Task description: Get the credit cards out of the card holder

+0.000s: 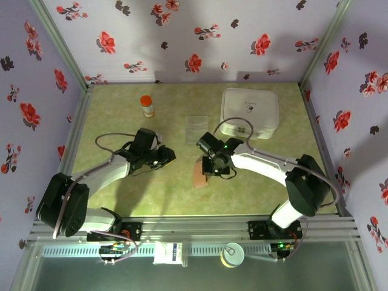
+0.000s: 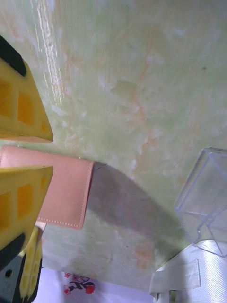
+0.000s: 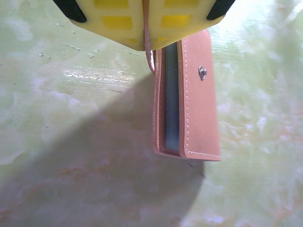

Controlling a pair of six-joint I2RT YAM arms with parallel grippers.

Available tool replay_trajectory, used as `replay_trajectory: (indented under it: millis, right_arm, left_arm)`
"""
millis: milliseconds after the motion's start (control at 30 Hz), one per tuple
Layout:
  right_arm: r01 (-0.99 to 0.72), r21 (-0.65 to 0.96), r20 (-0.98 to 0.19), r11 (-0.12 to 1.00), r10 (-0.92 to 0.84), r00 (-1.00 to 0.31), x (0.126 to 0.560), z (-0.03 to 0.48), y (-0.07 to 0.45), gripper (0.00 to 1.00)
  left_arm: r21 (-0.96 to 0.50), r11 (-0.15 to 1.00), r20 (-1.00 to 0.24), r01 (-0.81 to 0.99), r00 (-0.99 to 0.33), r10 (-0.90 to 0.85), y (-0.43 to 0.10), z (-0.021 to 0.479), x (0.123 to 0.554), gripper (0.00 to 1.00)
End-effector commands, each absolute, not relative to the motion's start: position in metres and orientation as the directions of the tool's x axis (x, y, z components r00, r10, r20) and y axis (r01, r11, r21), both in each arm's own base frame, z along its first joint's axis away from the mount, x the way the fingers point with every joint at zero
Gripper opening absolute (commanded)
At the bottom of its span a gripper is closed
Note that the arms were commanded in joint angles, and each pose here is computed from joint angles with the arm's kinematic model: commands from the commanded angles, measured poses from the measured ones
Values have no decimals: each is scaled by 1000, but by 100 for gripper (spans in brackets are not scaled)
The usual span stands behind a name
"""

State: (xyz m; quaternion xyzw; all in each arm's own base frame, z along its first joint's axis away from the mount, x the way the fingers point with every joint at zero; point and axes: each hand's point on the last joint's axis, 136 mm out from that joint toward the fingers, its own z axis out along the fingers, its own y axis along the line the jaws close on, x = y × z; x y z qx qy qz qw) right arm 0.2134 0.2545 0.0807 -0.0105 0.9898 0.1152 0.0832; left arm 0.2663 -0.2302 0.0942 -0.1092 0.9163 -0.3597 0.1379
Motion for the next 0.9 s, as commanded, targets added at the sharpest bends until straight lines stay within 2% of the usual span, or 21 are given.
replay_trajectory:
  millis: [0,533,733,867]
  right_arm:
    - [-59,203,-199,977,-17,-980,219,98,251,2]
    - [-256,218,-212,942,-211,-954,217,121,314,3]
    - [-218,180,-207,959,-179,-962,218,114,297,3]
    - [-180,130,-193,975,-153,-969,221,104,274,3]
  left_arm:
    - [-669,742,-199,-51,-949,-244,-225,101,263,20]
    - [-688,725,-200,-46,-947,-250,-223,99,261,19]
    - [-690,722,-167,-52,-959,-229,-229,88,259,17]
    - [-683,729,-148,-53,-967,-209,-239,75,256,10]
